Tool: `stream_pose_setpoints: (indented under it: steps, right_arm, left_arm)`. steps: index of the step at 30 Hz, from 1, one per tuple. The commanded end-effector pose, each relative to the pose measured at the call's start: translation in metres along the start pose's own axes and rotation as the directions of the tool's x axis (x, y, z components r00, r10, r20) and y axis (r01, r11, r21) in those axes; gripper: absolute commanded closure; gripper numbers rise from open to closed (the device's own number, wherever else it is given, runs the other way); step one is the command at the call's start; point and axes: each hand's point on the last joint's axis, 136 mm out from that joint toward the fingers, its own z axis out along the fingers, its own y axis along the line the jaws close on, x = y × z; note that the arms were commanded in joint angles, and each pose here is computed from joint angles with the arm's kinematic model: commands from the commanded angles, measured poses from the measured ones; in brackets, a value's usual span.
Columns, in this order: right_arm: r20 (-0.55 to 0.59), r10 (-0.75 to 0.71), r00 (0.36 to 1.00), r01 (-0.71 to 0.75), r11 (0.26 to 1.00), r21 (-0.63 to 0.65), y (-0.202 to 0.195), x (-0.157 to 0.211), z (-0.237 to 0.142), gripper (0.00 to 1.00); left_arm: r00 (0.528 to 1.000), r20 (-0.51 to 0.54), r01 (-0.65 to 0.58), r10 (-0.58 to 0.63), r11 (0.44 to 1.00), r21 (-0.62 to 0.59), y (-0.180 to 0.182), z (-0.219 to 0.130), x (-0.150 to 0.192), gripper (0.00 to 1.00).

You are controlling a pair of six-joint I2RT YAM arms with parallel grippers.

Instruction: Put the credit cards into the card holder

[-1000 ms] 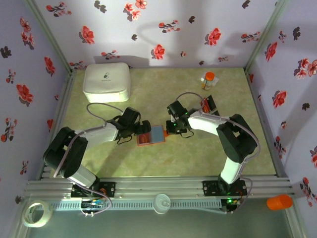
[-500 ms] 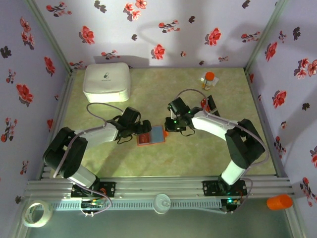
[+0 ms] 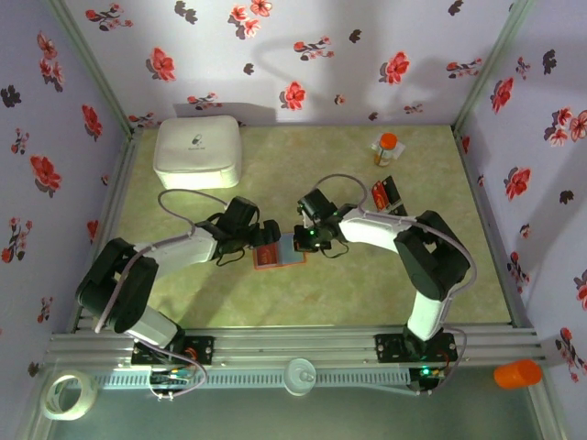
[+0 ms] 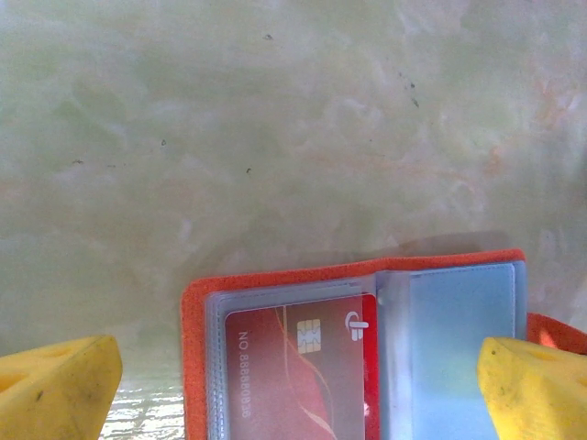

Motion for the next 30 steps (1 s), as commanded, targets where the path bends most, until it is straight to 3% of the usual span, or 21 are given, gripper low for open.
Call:
stream_pose_setpoints:
  steps: [1, 30]
  right_arm:
    - [-0.025, 0.025, 0.999, -0.024, 0.999, 0.039, -0.015, 0.009, 0.014, 0.96]
    - [-0.04, 0.048, 0.998, -0.046, 0.998, 0.051, -0.025, 0.019, 0.021, 0.97]
  left_arm:
    - [1.0, 0.007, -0.006, 0.006, 1.0, 0.006, -0.006, -0.002, -0.004, 0.0]
    - [1.0, -0.026, -0.004, 0.006, 0.998, 0.056, -0.024, 0.016, -0.002, 0.0]
